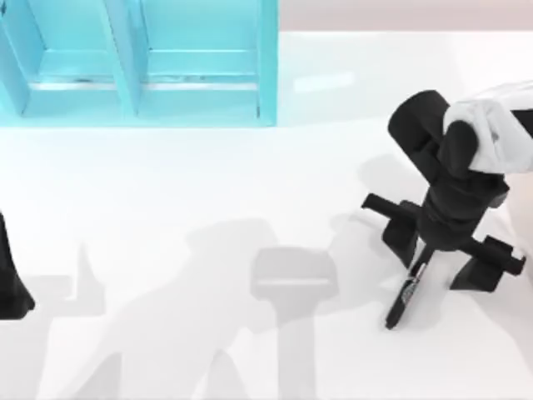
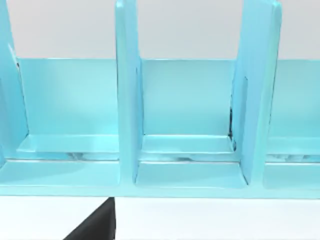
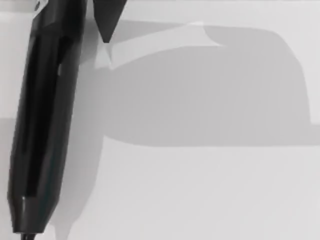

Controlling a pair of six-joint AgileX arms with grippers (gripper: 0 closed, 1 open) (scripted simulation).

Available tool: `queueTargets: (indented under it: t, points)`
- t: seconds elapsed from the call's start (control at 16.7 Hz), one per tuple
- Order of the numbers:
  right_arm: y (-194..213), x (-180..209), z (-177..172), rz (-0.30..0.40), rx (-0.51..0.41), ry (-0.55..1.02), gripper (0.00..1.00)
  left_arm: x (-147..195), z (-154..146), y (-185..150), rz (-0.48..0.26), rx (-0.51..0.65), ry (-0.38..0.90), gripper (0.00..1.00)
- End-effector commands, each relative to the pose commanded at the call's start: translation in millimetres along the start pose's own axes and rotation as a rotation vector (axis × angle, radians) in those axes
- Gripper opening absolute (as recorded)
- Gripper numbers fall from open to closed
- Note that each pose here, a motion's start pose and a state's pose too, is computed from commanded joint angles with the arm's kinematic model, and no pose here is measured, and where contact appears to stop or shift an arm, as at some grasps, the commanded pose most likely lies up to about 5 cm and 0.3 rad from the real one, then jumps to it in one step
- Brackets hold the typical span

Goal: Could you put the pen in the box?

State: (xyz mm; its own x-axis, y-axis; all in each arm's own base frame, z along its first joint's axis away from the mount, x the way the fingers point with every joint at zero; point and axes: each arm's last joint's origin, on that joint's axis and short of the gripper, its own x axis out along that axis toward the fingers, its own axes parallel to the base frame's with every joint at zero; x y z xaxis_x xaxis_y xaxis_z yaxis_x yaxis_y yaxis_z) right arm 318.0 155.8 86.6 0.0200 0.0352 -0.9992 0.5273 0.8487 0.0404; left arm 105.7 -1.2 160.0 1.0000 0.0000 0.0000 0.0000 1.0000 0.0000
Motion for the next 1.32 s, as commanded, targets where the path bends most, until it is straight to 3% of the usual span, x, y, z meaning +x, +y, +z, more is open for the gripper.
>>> queueTargets:
  t: [0.12,0.54,0.6,0.78,1.32]
  points:
    - [0,0,0,0.000,0.000,0.000,0.00,0,0,0,0.000,0.000,0.000,1.00]
    - [0,0,0,0.000,0.000,0.000,0.00,0,0,0,0.000,0.000,0.000,1.00]
    - [-6,-29,-1,-0.029,-0.030,-0.035,0.00,0,0,0,0.000,0.000,0.000,1.00]
    - [-2,-40,0,-0.023,-0.030,-0.039,0.00,0,0,0,0.000,0.000,0.000,1.00]
    - [-2,-128,-2,-0.029,-0.030,-0.035,0.00,0,0,0,0.000,0.000,0.000,1.00]
